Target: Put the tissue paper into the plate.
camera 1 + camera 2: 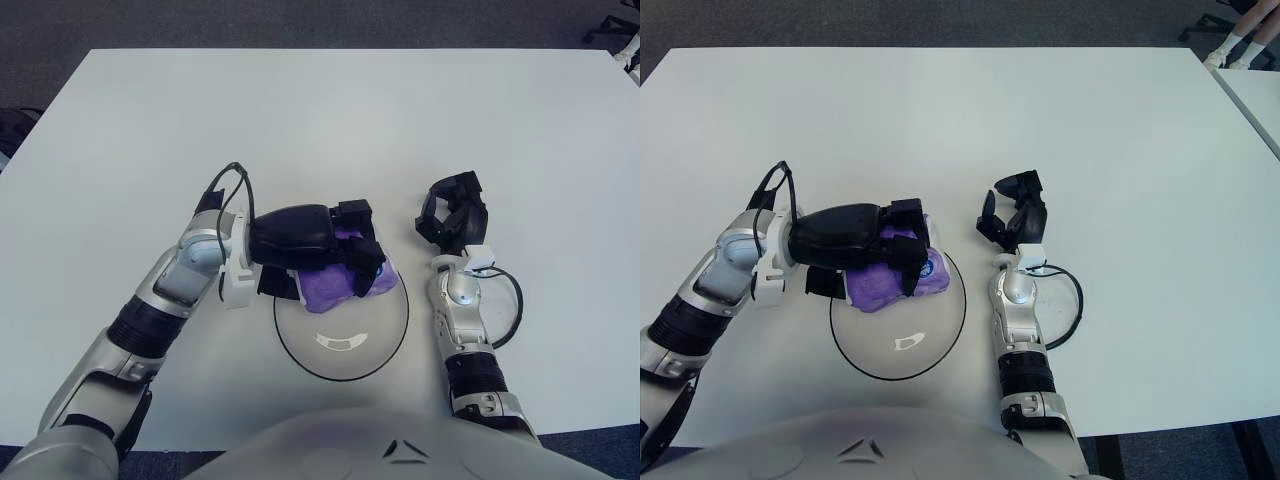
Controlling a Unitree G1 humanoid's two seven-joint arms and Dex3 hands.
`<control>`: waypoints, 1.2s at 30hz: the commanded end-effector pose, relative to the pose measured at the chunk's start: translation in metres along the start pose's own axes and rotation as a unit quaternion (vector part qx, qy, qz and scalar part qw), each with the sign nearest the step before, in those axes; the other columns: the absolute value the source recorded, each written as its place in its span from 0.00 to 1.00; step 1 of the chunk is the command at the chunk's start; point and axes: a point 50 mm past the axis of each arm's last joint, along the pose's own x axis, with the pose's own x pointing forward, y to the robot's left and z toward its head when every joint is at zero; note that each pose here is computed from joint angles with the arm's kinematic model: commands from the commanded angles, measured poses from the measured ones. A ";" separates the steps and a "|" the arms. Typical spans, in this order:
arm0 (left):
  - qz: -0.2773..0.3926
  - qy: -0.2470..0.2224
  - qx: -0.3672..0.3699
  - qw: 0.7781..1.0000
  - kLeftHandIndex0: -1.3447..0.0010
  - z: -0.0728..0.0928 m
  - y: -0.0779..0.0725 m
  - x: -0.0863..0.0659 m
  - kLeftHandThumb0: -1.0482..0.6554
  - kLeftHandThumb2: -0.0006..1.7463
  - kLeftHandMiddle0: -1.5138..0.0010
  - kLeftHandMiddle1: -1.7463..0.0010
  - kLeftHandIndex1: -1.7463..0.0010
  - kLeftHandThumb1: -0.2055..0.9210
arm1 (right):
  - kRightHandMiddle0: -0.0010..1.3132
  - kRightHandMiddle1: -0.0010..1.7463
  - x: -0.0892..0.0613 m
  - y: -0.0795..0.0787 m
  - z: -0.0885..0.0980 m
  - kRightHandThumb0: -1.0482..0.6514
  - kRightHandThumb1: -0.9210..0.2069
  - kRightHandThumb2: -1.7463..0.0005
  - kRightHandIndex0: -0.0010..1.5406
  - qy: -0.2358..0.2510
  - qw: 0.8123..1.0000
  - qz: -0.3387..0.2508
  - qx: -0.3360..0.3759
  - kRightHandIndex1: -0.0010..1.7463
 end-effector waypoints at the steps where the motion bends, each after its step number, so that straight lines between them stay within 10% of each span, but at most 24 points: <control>1: -0.014 -0.015 -0.050 0.999 0.53 0.002 0.001 0.000 0.61 0.96 0.42 0.00 0.03 0.17 | 0.33 1.00 -0.046 -0.020 -0.046 0.37 0.33 0.41 0.43 0.135 0.990 -0.047 -0.013 0.96; 7: -0.006 0.009 -0.105 0.994 0.64 0.002 -0.007 -0.019 0.61 0.82 0.54 0.00 0.03 0.37 | 0.33 1.00 -0.046 -0.021 -0.047 0.37 0.33 0.41 0.43 0.134 0.990 -0.048 -0.010 0.96; 13: 0.013 -0.011 -0.126 0.992 0.93 0.004 0.005 -0.018 0.22 0.55 0.93 0.12 0.05 0.75 | 0.33 1.00 -0.046 -0.021 -0.048 0.37 0.33 0.41 0.43 0.137 0.989 -0.049 -0.012 0.96; 16: 0.020 -0.032 -0.124 0.992 0.98 0.003 0.005 -0.017 0.14 0.43 0.98 0.40 0.35 0.91 | 0.33 1.00 -0.045 -0.021 -0.048 0.37 0.33 0.41 0.43 0.136 0.989 -0.051 -0.018 0.96; 24: -0.042 -0.097 -0.088 0.990 1.00 -0.002 0.033 -0.005 0.08 0.42 1.00 0.88 0.78 1.00 | 0.34 1.00 -0.044 -0.017 -0.046 0.37 0.34 0.40 0.43 0.135 0.989 -0.057 -0.027 0.97; 36: -0.087 -0.086 -0.006 0.993 1.00 0.003 0.016 -0.025 0.10 0.50 1.00 1.00 0.93 1.00 | 0.32 1.00 -0.044 -0.015 -0.043 0.38 0.32 0.42 0.42 0.140 0.988 -0.055 -0.026 0.98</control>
